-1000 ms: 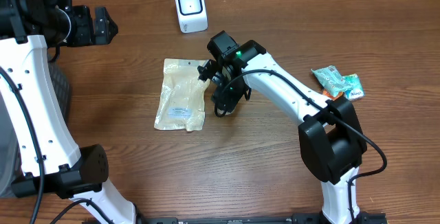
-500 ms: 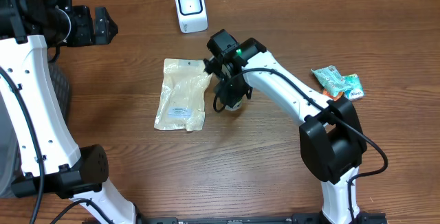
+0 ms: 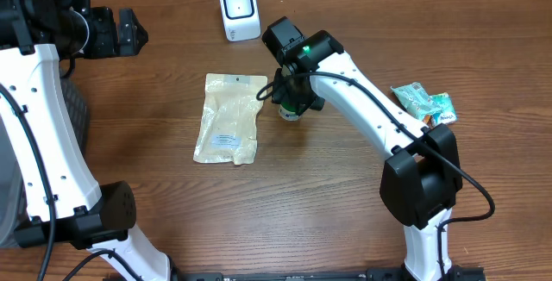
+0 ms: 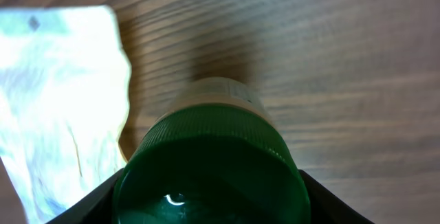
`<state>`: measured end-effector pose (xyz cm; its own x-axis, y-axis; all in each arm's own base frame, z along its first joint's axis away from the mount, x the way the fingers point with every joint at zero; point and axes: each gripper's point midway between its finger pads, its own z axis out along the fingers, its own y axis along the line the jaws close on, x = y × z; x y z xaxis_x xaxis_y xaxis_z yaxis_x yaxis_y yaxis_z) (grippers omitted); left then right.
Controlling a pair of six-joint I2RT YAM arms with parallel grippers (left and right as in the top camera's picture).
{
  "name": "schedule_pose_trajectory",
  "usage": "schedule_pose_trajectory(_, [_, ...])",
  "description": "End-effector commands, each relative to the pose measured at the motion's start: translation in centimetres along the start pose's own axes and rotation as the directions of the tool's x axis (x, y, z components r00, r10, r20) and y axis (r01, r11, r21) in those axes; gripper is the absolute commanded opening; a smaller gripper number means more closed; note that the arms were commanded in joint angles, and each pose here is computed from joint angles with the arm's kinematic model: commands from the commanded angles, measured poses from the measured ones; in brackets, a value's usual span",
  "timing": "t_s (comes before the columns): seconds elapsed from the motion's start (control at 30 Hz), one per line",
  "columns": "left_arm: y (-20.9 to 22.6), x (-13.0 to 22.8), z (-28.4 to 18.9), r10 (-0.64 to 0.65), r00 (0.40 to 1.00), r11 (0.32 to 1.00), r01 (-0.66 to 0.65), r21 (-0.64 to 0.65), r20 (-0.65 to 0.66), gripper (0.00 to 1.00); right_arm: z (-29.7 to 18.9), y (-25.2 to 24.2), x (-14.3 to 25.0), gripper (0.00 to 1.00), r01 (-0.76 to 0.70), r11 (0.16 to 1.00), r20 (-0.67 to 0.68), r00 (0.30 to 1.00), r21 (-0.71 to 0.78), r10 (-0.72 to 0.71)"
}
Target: Scan the item barcode
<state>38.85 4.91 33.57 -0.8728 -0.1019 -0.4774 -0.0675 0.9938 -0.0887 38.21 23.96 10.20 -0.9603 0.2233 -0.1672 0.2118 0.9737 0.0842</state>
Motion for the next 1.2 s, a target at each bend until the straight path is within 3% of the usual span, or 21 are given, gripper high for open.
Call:
schedule_pose_trajectory(0.0, [0.3,0.0,0.2,0.01,1.0,1.0,-0.01,-0.005,-0.007,0.99,1.2,-0.8,1.0,0.55,-0.265,0.964,-0.02,0.964,0.034,0.266])
schedule_pose_trajectory(0.27, [0.2,0.0,0.2,0.012,1.0,1.0,-0.012,-0.004,-0.007,0.99,3.0,-1.4,1.4,0.55,-0.272,0.961,-0.013,0.962,0.046,0.273])
schedule_pose_trajectory(0.33, [0.2,0.0,0.2,0.012,1.0,1.0,-0.012,-0.004,-0.007,1.0,2.9,-0.7,0.8,0.64,-0.117,0.993,0.002,0.993,0.014,0.117])
schedule_pose_trajectory(0.4, [0.2,0.0,0.2,0.012,1.0,1.0,-0.012,-0.004,-0.007,1.0,2.7,0.2,0.3,0.86,0.133,0.991,0.017,0.991,-0.022,-0.132])
schedule_pose_trajectory(0.47, [0.2,0.0,0.2,0.012,1.0,1.0,-0.012,-0.004,-0.007,0.99,2.4,0.4,0.1,0.98,0.349,0.937,0.028,0.937,-0.024,-0.348])
schedule_pose_trajectory(0.57, [0.2,0.0,0.2,0.012,1.0,1.0,-0.012,-0.004,-0.007,1.0,1.3,0.1,-0.1,1.0,0.553,0.833,0.024,0.833,-0.005,-0.552])
schedule_pose_trajectory(0.7, [0.2,0.0,0.2,0.012,1.0,1.0,-0.012,-0.004,-0.007,1.0,0.6,0.2,-0.5,1.0,0.652,0.758,0.033,0.758,0.004,-0.652])
schedule_pose_trajectory(1.0, [0.2,0.0,0.2,0.012,1.0,1.0,-0.012,-0.004,-0.007,0.99,1.1,1.2,-0.1,1.0,0.868,0.496,0.062,0.497,-0.038,-0.866])
schedule_pose_trajectory(1.17, [0.2,0.0,0.2,0.012,1.0,1.0,-0.012,-0.004,-0.007,0.99,2.1,1.2,-0.4,1.0,0.885,0.464,0.081,0.466,-0.036,-0.881])
